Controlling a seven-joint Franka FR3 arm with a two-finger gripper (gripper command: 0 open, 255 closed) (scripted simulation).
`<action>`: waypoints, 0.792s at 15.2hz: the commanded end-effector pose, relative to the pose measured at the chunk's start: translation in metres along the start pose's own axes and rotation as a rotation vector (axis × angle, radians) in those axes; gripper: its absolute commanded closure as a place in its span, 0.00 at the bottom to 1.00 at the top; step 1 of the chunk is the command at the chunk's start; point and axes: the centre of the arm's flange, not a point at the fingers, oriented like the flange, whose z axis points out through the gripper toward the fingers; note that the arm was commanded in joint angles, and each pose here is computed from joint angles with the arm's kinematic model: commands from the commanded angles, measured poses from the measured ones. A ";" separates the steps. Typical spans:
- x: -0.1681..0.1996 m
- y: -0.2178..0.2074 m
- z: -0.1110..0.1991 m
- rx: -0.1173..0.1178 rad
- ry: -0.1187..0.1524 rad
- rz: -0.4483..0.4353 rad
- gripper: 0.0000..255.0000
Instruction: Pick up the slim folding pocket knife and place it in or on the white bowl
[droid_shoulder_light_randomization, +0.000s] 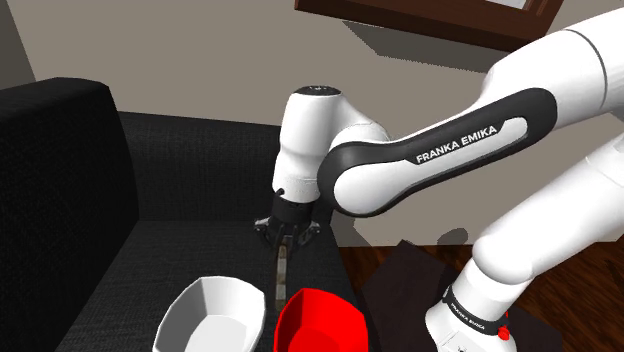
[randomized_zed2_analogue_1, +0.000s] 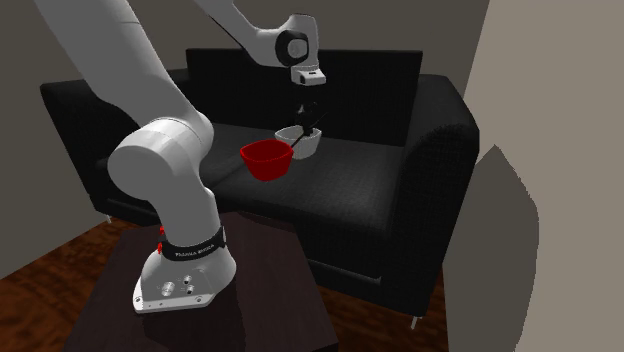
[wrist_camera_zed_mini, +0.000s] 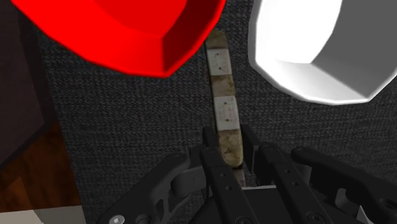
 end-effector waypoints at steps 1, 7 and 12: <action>0.000 -0.001 -0.011 -0.001 -0.001 0.000 1.00; -0.024 -0.033 -0.027 -0.001 -0.001 0.000 1.00; -0.065 -0.085 -0.027 -0.001 -0.001 0.000 1.00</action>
